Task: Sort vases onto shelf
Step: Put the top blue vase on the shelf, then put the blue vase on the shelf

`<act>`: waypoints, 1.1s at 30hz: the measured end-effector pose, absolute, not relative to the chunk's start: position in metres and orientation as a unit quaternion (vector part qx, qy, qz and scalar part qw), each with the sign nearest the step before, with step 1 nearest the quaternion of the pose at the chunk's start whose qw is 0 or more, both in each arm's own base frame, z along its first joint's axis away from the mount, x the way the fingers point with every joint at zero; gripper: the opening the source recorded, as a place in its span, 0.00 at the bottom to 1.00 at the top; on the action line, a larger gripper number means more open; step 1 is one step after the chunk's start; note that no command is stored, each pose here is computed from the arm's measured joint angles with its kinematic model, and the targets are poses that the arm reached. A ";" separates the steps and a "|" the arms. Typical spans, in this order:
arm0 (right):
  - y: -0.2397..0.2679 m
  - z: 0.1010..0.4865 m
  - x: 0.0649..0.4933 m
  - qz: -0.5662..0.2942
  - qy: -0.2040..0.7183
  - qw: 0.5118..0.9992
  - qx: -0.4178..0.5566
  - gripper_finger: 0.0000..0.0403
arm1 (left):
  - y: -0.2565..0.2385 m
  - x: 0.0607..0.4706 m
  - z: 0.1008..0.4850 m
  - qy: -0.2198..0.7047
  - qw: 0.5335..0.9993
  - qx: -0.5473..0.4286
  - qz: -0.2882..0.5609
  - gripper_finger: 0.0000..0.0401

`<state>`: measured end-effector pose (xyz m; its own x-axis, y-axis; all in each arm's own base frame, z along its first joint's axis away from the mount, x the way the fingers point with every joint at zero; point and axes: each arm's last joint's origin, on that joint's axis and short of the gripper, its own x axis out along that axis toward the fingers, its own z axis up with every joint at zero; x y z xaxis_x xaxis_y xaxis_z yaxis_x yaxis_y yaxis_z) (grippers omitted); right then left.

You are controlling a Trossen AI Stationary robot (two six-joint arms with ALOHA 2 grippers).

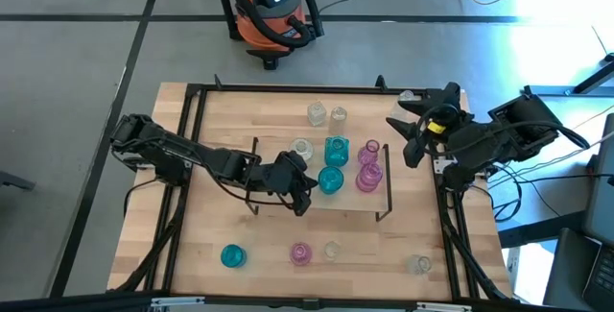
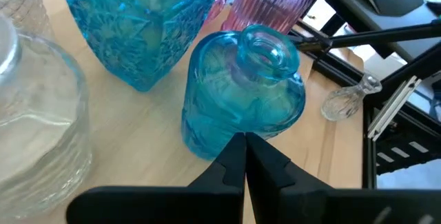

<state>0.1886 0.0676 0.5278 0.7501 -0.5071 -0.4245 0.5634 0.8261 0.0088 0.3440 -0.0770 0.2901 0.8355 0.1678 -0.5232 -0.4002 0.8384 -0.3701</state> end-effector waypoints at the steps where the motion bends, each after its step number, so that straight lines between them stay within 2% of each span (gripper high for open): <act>1: 0.068 0.528 0.189 -0.287 0.207 0.933 0.068 0.50 | -0.077 0.346 0.289 0.241 0.928 -0.240 0.152 0.00; 8: 0.068 0.528 0.189 -0.285 0.208 0.933 0.069 0.50 | -0.084 0.367 0.268 0.229 0.930 -0.252 0.138 0.00; 13: 0.068 0.527 0.189 -0.279 0.211 0.934 0.078 0.50 | -0.082 0.365 0.268 0.216 0.928 -0.242 0.185 0.00; 21: 0.069 0.527 0.189 -0.271 0.216 0.935 0.081 0.50 | -0.083 0.349 0.291 0.200 0.932 -0.246 0.176 0.00; 25: 0.069 0.527 0.189 -0.270 0.216 0.935 0.081 0.50 | -0.086 0.332 0.316 0.204 0.932 -0.237 0.183 0.00; 29: 0.069 0.526 0.190 -0.270 0.219 0.935 0.075 0.50 | -0.095 0.311 0.347 0.248 0.928 -0.216 0.174 0.00; 33: 0.070 0.522 0.193 -0.276 0.224 0.932 0.065 0.50 | -0.113 0.289 0.367 0.348 0.902 -0.241 0.086 0.00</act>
<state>0.1927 0.0703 0.5220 0.7466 -0.4860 -0.4543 0.5442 0.8390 -0.0033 0.2886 -0.1134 0.3666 0.7432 -0.0134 -0.6689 -0.3226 0.8687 -0.3758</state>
